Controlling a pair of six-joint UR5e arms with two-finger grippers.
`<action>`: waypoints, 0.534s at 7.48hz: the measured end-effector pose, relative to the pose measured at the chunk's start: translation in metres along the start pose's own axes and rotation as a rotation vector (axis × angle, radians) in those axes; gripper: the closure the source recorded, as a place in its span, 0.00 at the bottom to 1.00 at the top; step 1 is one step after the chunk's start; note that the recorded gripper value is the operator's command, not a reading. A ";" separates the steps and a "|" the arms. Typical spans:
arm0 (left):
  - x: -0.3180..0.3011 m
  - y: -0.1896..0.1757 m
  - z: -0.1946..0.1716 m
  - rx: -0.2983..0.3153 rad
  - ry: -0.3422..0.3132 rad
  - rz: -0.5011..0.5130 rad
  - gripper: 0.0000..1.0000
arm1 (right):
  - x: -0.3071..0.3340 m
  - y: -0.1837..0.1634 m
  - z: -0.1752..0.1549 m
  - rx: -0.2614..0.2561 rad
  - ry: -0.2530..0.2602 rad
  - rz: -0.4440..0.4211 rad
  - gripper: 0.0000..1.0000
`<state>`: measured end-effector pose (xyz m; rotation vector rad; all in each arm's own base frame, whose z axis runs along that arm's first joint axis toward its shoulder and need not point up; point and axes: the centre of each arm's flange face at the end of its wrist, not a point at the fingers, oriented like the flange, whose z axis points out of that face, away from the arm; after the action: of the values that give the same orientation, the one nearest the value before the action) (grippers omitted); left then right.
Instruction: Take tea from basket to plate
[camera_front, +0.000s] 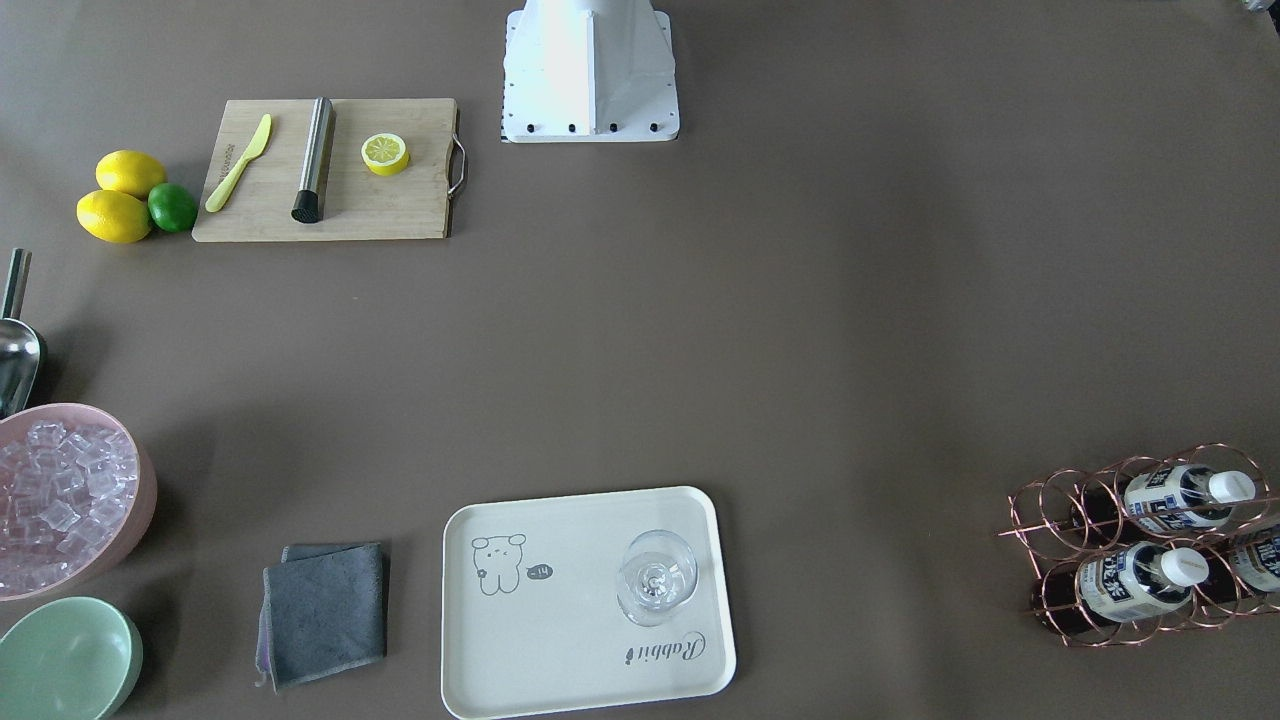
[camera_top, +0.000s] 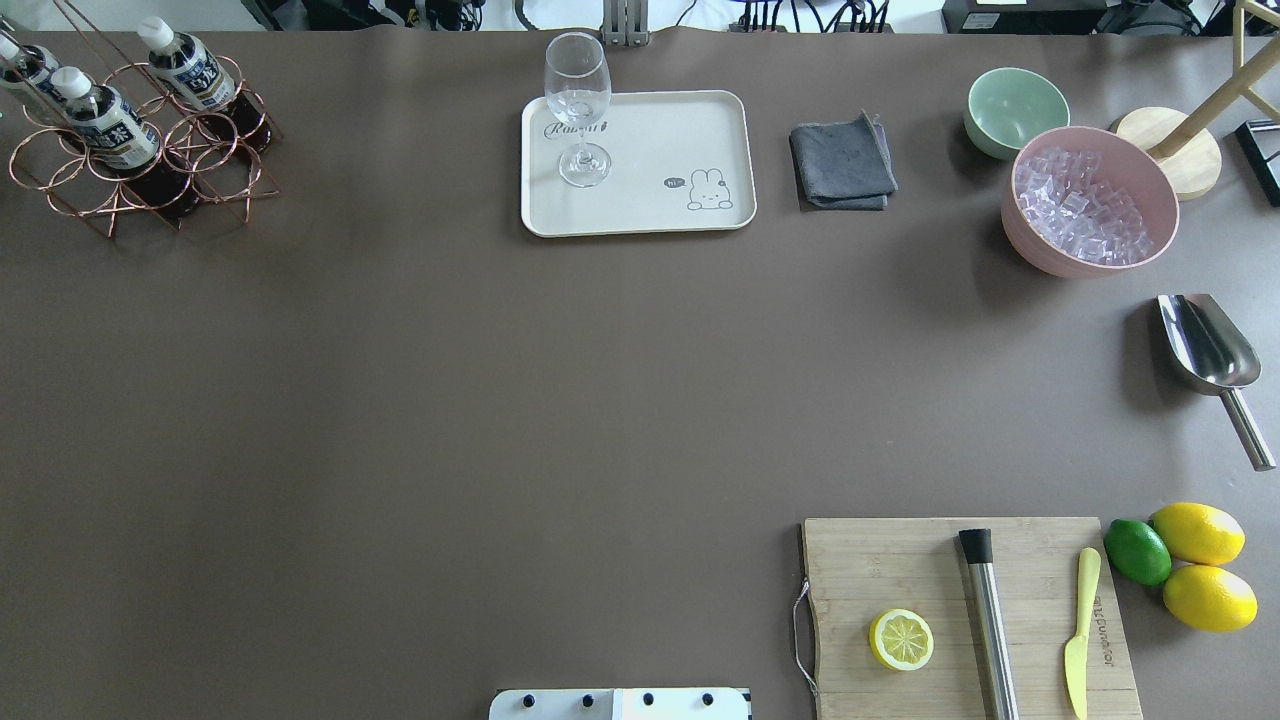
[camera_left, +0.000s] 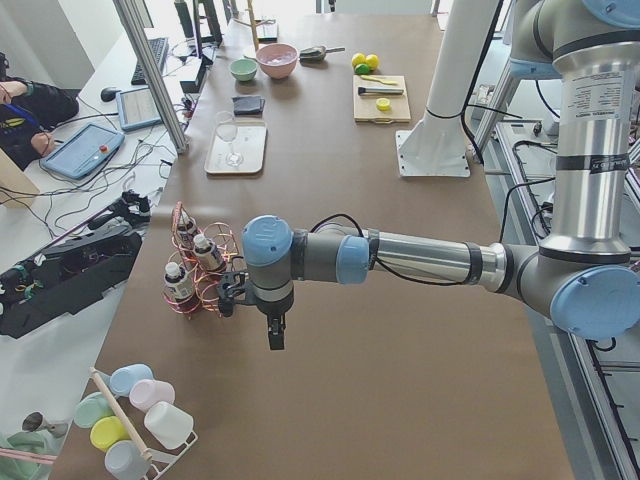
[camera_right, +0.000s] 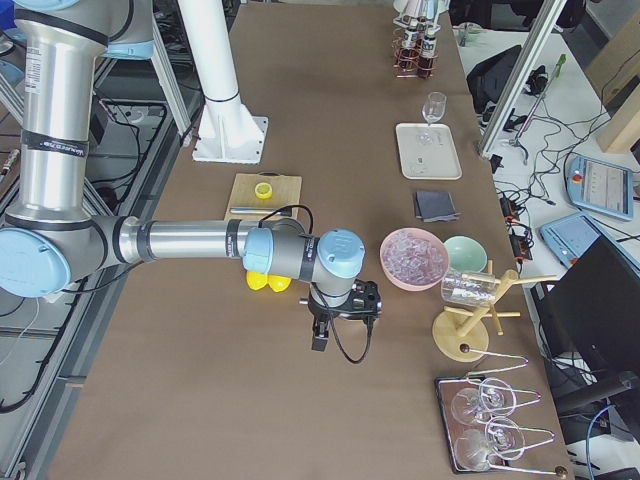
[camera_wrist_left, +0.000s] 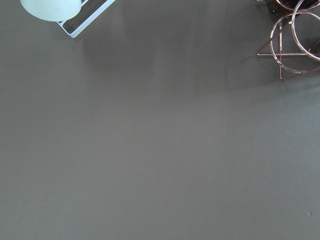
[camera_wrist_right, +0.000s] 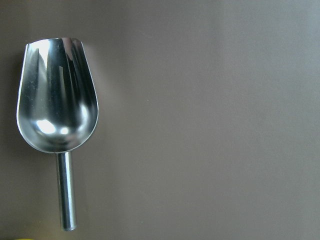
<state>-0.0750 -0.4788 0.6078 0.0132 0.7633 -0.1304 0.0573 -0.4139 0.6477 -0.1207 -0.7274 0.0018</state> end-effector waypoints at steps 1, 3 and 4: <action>0.001 -0.001 -0.001 0.010 0.001 0.009 0.02 | 0.000 0.000 0.000 0.000 0.000 0.000 0.00; 0.000 -0.001 0.000 0.020 0.001 0.019 0.02 | 0.000 0.000 0.000 -0.001 0.000 0.001 0.00; 0.002 -0.003 -0.001 0.022 0.002 0.023 0.02 | 0.000 0.000 0.000 -0.002 0.000 0.001 0.00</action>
<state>-0.0748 -0.4818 0.6062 0.0429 0.7639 -0.1172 0.0573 -0.4138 0.6482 -0.1226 -0.7273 0.0025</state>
